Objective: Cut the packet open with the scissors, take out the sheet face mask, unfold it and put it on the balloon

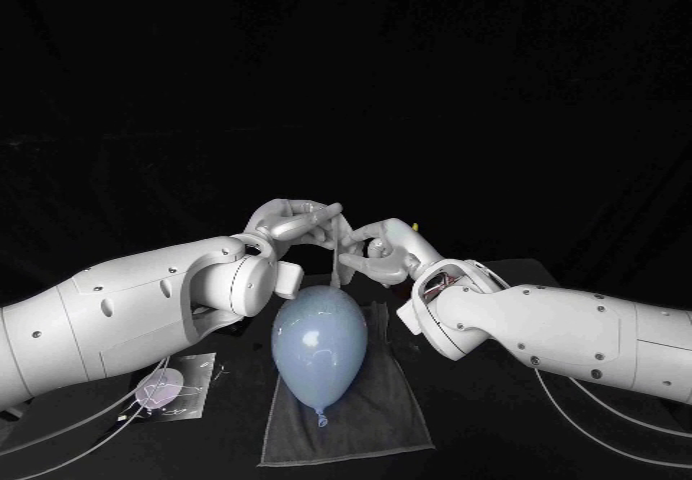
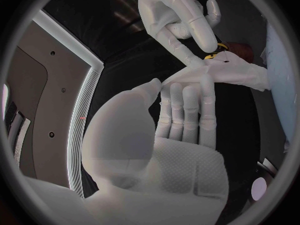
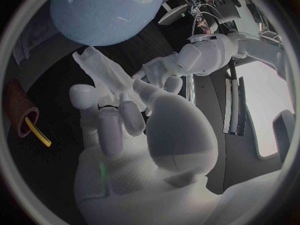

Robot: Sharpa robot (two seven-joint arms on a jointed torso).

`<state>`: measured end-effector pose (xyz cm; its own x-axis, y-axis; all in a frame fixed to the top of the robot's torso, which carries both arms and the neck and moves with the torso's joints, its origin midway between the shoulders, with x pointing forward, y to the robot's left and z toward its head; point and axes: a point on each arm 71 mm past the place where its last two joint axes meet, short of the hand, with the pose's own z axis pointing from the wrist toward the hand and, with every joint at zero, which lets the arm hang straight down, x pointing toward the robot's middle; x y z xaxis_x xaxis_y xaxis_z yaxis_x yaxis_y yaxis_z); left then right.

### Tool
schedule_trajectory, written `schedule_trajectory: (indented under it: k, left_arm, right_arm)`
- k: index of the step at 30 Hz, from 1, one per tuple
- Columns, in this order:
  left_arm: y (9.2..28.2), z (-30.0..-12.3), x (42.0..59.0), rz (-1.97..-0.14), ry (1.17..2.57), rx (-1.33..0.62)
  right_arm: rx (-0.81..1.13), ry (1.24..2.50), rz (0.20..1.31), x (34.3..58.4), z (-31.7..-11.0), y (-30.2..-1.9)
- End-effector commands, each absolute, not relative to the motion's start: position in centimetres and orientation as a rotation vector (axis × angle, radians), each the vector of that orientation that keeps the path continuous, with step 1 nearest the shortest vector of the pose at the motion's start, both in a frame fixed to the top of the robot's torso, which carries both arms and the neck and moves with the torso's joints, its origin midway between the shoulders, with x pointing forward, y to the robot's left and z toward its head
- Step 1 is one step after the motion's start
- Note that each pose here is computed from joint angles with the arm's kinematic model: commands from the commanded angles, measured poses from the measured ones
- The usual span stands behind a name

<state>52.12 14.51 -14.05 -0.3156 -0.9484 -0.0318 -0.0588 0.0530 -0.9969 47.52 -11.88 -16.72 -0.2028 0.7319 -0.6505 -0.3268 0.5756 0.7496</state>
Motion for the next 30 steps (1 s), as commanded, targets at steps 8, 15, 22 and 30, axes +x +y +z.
schedule_trajectory:
  k: [8, 15, 22, 30]
  left_arm:
    - [13.6, -13.9, 51.9, -1.410, 1.529, -1.043]
    - [13.4, -13.9, 51.8, -1.415, 1.532, -1.040]
    - [13.1, -13.8, 51.8, -1.418, 1.532, -1.035]
    - [13.4, -13.8, 52.0, -1.405, 1.517, -1.036]
  right_arm:
    - [0.323, 1.527, 1.004, 47.9, -17.0, -11.1]
    - [0.302, 1.545, 1.020, 47.9, -17.1, -10.7]
    - [0.288, 1.557, 1.028, 47.9, -17.1, -10.5]
    - [0.284, 1.551, 1.056, 47.8, -17.1, -10.6]
